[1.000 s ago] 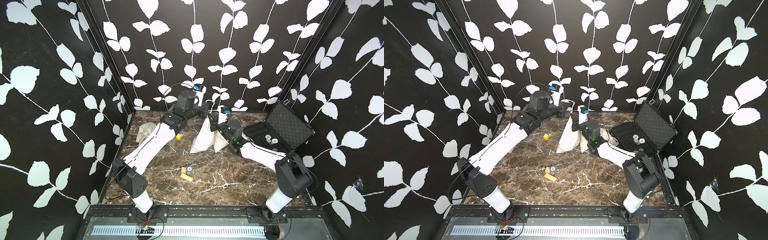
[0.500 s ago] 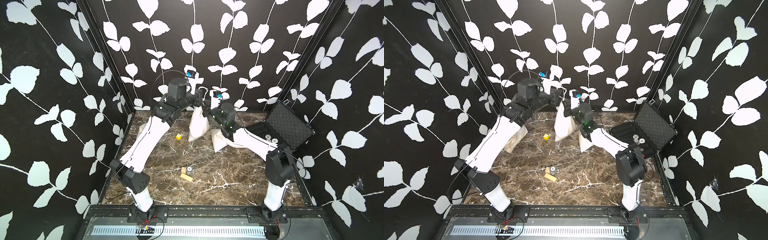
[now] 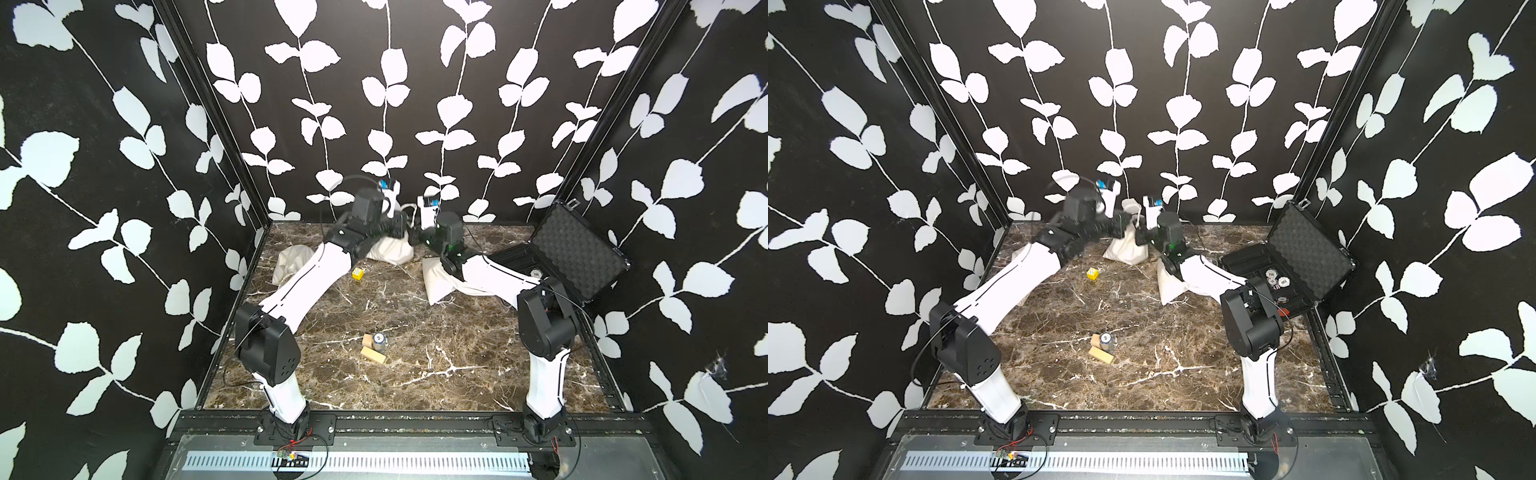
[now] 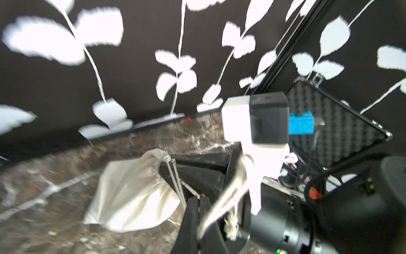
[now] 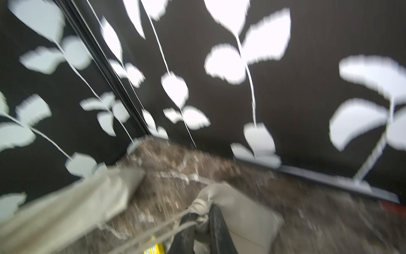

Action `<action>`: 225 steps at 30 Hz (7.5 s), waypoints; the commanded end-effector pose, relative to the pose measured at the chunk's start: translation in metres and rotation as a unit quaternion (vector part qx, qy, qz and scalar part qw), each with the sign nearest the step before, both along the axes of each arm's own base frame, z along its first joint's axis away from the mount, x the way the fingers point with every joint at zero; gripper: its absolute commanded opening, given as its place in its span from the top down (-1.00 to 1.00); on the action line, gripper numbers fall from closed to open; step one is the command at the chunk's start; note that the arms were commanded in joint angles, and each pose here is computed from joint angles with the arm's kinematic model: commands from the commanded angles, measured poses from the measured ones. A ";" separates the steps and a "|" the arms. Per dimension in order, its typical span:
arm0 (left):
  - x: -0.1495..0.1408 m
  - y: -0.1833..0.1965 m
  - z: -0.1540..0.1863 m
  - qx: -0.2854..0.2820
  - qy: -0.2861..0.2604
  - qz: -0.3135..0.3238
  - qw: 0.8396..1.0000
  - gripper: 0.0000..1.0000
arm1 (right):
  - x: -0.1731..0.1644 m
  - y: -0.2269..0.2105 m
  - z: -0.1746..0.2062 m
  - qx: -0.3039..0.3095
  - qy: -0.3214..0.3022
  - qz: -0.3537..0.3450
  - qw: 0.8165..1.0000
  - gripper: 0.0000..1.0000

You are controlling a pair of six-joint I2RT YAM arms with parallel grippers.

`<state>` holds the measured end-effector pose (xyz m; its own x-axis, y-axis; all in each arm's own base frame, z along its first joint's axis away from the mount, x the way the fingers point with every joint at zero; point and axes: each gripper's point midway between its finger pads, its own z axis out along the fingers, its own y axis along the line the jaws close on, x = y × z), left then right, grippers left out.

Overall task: Close the soil bag
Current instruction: Place the soil bag at the center of the board, then pick up the soil bag from the center of the board, then place the soil bag at the center of the board, then frap the soil bag at the center of the board.

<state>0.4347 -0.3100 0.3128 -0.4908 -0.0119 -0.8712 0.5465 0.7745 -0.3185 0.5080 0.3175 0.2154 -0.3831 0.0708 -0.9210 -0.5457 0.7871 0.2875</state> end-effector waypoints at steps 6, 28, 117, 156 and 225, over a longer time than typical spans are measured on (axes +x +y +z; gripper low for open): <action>-0.056 -0.072 0.020 -0.183 -0.002 -0.134 0.974 1.00 | -0.049 -0.127 -0.097 -0.100 0.126 -0.120 0.980 0.43; -0.060 0.103 -0.056 0.218 0.054 0.132 0.965 -0.92 | -0.144 -0.232 -0.002 -0.152 -0.016 -0.256 0.955 -0.93; -0.057 -0.044 -0.034 -0.060 0.099 -0.078 0.990 0.36 | -0.159 -0.050 -0.017 -0.103 -0.031 0.123 0.987 0.68; -0.139 -0.046 -0.015 -0.088 -0.031 -0.173 0.981 0.39 | -0.209 -0.062 0.028 -0.144 -0.038 0.185 0.971 0.31; -0.138 -0.007 0.135 -0.110 -0.094 -0.186 0.972 1.00 | -0.174 0.013 0.172 0.036 -0.247 0.187 0.950 0.38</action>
